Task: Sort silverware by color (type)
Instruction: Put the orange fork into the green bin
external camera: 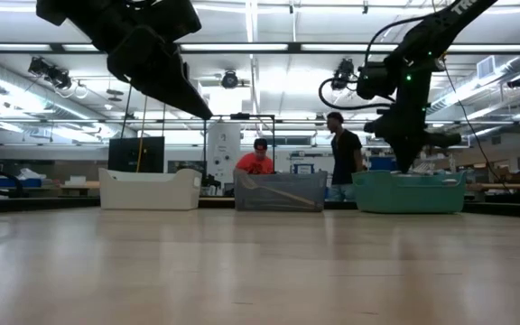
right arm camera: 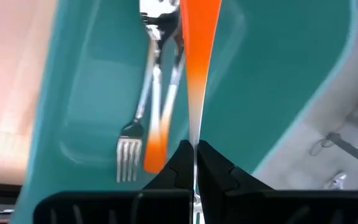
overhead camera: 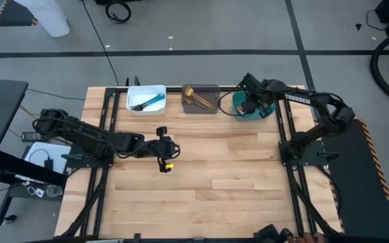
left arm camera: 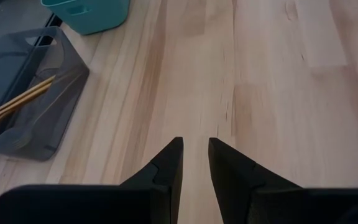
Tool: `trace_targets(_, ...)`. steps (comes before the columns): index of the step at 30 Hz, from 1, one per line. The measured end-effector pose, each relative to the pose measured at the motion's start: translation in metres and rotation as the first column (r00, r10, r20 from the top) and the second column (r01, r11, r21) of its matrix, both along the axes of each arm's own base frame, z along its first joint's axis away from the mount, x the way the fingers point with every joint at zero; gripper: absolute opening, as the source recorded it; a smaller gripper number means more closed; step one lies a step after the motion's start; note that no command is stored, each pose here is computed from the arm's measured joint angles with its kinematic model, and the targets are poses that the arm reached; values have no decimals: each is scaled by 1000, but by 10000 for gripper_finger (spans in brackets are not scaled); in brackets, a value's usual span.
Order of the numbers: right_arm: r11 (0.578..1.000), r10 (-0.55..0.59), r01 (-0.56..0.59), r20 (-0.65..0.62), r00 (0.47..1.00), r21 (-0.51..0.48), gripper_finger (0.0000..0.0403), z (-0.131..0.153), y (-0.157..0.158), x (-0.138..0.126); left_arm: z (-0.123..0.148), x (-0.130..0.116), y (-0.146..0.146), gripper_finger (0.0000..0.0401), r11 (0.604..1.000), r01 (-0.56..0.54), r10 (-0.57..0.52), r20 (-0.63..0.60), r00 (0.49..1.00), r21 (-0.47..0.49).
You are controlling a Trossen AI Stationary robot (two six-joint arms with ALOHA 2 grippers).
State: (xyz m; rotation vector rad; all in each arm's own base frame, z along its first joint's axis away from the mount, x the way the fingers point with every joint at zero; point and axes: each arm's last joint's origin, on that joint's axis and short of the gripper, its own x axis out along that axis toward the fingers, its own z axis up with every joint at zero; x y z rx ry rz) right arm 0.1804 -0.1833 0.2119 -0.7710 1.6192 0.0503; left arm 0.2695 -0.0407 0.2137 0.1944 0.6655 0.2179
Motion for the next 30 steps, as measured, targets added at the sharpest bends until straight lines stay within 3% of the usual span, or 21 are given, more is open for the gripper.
trace_targets(10,999,11,-7,-99,995,45,10,-24,-1,11,0,0,0,84,1000,0,0,-6,1000,1)
trace_targets(30,993,-37,42,-39,999,114,38,-36,-2,18,-1,-1,0,84,1000,-15,15,-3,1000,-19)
